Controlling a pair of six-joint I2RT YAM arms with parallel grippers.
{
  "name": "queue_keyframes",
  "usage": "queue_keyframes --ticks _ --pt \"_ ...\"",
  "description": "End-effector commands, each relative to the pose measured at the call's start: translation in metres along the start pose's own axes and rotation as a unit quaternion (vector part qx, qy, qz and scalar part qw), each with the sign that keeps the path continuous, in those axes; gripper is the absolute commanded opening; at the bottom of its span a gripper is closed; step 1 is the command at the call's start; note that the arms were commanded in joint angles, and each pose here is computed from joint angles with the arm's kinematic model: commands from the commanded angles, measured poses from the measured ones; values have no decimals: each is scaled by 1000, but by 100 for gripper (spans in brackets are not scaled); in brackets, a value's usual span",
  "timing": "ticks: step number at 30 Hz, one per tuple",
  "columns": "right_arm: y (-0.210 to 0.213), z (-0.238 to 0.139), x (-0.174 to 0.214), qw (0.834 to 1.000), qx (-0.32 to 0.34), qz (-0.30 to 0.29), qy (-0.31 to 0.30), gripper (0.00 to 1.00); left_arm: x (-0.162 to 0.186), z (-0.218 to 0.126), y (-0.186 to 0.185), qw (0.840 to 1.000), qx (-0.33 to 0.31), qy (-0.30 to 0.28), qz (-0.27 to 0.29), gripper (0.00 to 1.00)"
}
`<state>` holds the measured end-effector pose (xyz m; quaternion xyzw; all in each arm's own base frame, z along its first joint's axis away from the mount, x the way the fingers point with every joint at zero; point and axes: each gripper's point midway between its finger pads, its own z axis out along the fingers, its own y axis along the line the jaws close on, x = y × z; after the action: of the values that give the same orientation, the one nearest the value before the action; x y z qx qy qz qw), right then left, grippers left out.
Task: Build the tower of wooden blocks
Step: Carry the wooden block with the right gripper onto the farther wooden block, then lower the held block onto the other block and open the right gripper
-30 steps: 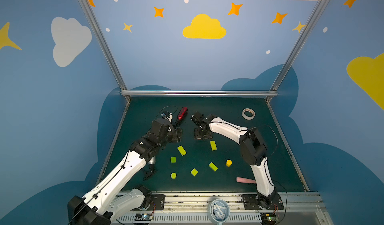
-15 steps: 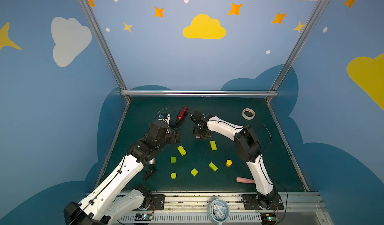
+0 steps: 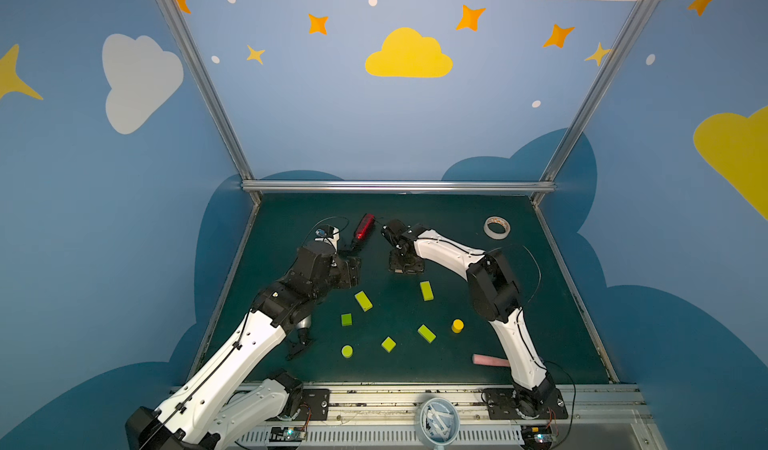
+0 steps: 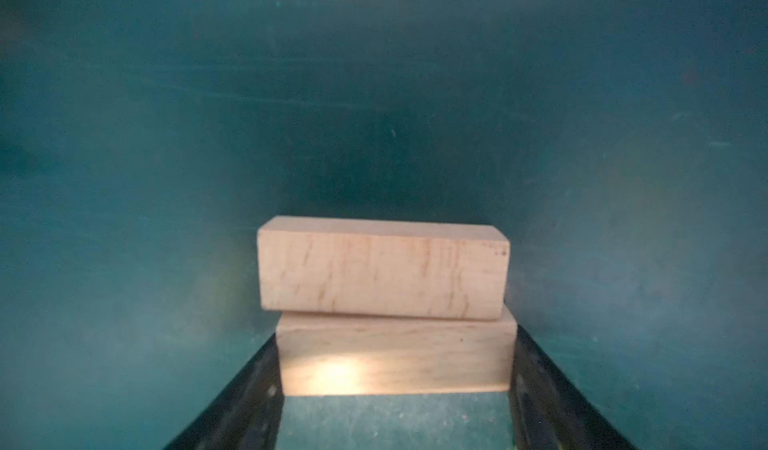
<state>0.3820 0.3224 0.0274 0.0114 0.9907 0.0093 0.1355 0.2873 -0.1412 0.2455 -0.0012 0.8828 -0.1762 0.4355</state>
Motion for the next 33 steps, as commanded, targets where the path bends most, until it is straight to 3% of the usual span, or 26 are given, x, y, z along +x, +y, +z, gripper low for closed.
queue_keyframes --ticks 1,33 --pt "-10 16 5 999 30 2 14 55 6 -1 8 1000 -15 6 6 74" --pt "1 24 7 999 34 4 22 59 9 -4 15 1000 -26 1 6 74"
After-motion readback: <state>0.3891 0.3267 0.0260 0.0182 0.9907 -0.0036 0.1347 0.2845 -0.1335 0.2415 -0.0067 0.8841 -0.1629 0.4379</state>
